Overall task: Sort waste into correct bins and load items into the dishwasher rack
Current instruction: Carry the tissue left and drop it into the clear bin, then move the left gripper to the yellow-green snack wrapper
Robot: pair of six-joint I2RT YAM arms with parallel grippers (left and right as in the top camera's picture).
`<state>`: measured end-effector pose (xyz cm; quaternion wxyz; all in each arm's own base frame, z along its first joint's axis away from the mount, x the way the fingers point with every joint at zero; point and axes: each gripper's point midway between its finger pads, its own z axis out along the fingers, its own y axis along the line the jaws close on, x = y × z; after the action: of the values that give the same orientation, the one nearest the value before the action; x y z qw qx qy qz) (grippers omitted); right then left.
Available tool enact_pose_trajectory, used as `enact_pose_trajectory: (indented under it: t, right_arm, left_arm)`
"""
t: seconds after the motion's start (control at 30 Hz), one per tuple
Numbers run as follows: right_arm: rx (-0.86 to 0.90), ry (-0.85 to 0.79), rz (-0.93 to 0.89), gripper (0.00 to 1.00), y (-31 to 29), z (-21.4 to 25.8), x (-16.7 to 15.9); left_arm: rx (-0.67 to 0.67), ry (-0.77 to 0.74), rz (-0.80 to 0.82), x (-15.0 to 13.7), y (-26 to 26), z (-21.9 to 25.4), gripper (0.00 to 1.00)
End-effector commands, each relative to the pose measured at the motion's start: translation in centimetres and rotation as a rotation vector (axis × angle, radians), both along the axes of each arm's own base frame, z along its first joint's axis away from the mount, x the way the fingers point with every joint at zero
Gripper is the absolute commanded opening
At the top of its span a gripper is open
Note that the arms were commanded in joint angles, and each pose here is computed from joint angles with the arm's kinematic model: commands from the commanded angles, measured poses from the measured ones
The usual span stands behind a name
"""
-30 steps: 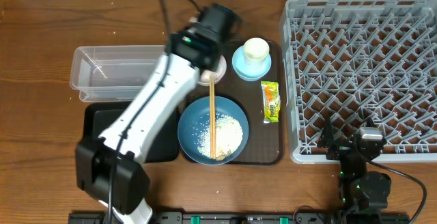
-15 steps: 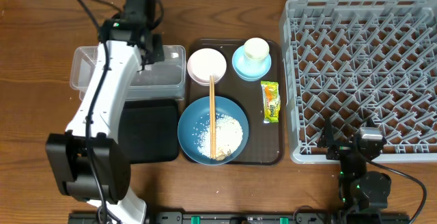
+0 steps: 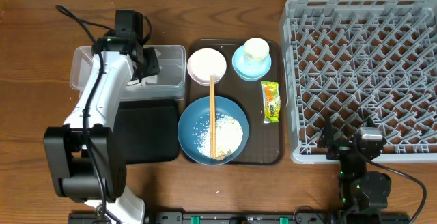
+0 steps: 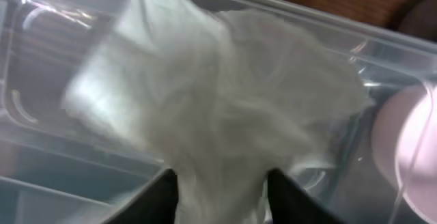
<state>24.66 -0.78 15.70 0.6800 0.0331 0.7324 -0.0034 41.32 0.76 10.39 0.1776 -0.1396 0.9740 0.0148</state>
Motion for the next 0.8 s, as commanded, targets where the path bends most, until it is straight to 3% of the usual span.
enact_pose_trajectory:
  t: [0.0,0.17,0.33,0.53,0.77]
  right_arm:
    - [0.010,0.001,-0.004,0.99,-0.1,-0.1,0.0]
    - [0.010,0.001,-0.004,0.99,-0.1,-0.1,0.0]
    - [0.010,0.001,-0.004,0.99,-0.1,-0.1,0.0]
    - [0.010,0.001,-0.004,0.99,-0.1,-0.1,0.0]
    - [0.010,0.001,-0.004,0.99,-0.1,-0.1,0.0]
  left_arm:
    - [-0.009,-0.002,0.007,0.0,0.0,0.1,0.52]
    - [-0.068,-0.034,-0.015,-0.1,-1.1,2.0,0.57]
    - [-0.195,-0.143,-0.046,-1.2,-3.8,7.1,0.58]
    - [-0.339,-0.204,-0.112,-4.9,-10.2,12.3,0.57]
    - [-0.370,-0.131,-0.343,-9.2,-20.0,11.8,0.57]
